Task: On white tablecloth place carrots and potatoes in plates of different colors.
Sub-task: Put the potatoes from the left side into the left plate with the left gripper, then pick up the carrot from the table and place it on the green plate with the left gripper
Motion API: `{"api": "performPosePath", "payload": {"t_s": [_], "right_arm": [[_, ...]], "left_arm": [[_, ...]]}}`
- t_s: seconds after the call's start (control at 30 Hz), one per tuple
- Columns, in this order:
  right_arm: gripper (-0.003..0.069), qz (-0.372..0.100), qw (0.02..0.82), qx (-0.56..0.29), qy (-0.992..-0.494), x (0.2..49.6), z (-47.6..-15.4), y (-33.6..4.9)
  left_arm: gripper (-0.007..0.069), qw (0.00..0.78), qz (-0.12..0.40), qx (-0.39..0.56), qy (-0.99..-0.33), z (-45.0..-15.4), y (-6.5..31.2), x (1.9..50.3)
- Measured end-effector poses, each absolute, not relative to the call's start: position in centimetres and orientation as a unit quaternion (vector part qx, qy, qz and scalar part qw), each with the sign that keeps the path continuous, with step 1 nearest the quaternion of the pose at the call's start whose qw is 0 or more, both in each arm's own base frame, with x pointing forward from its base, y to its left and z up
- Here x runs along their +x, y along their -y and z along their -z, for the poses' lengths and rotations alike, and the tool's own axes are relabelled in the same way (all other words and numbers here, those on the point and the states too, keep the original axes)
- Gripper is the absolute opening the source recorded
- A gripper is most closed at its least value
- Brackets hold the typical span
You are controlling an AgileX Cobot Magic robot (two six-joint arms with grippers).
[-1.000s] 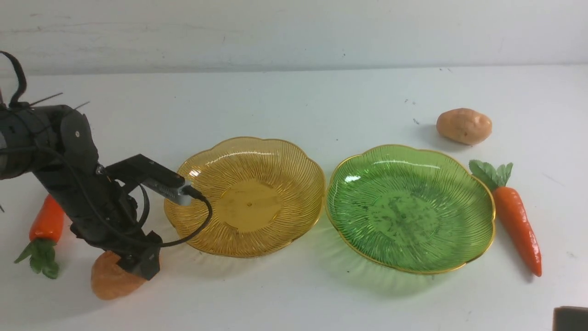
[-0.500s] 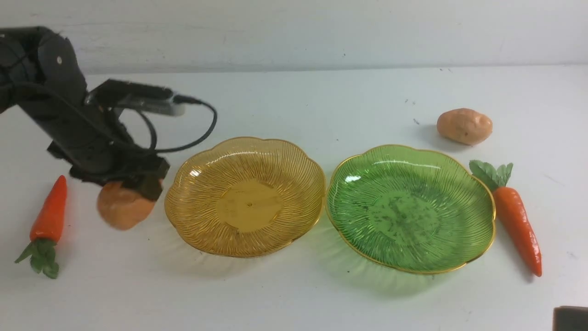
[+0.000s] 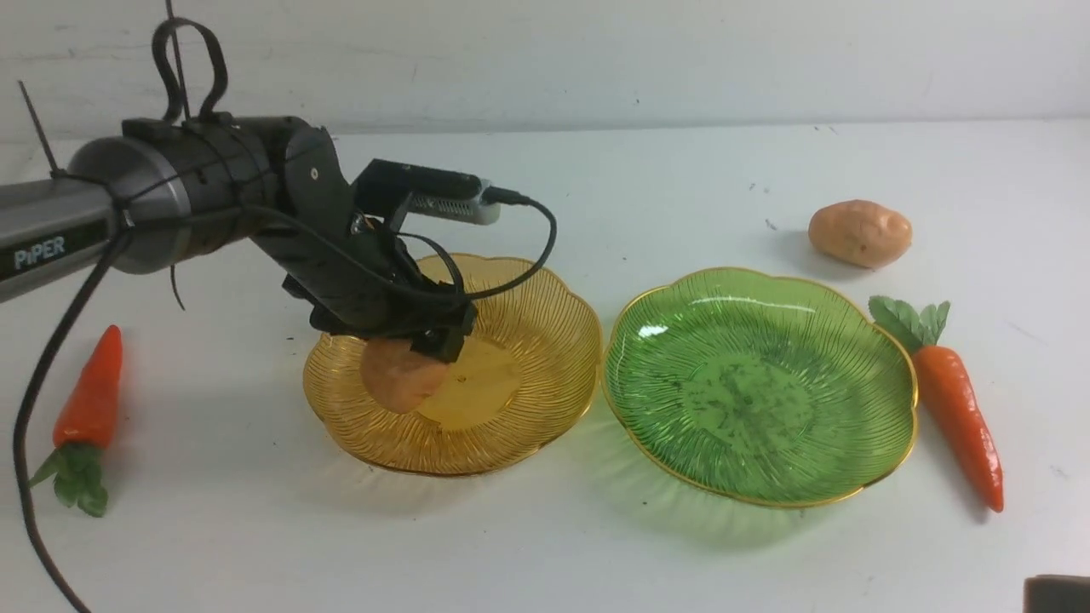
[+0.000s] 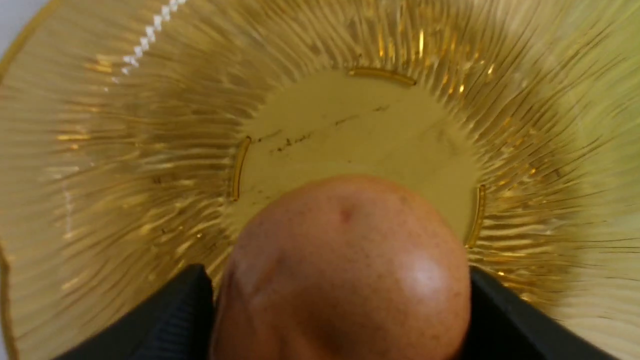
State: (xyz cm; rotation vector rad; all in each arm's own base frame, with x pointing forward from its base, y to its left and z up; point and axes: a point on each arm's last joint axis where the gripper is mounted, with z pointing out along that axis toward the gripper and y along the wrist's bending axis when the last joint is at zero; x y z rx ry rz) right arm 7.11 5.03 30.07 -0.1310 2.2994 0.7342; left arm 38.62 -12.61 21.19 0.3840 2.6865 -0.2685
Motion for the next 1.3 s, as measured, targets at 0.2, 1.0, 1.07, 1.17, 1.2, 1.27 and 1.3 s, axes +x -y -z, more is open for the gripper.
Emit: {"api": "performPosePath", "payload": {"t_s": [0.2,1.0,1.07,1.17,1.2,1.27,1.3], "right_arm": [[-0.0018,-0.284,0.354,-0.051,-0.890,7.1,-30.1,-5.0],[-0.0018,-0.285,0.347,-0.053,-0.892,7.0,-30.0,-5.1],[-0.0018,-0.285,0.347,-0.053,-0.892,7.0,-30.0,-5.1],[-0.0018,-0.285,0.347,-0.054,-0.892,7.0,-30.0,-5.1],[-0.0018,-0.285,0.347,-0.054,-0.892,7.0,-30.0,-5.1],[-0.0018,-0.285,0.347,-0.054,-0.892,7.0,-30.0,-5.1],[-0.0018,-0.285,0.347,-0.054,-0.892,7.0,-30.0,-5.1]], "left_arm": [[0.0683,0.180,0.099,0.129,-0.970,-21.8,12.7,38.6],[0.0006,0.131,-0.004,-0.108,-0.986,-29.0,-8.1,39.6],[0.0006,0.128,0.003,-0.117,-0.985,-28.7,-8.9,39.6],[0.0024,0.109,0.015,-0.115,-0.987,-27.0,-9.9,40.0],[0.0028,0.106,0.016,-0.114,-0.988,-26.7,-10.0,40.1],[0.0063,0.092,0.018,-0.101,-0.991,-25.5,-10.1,40.5],[0.0092,0.082,0.019,-0.096,-0.992,-24.6,-10.2,40.8]]}}
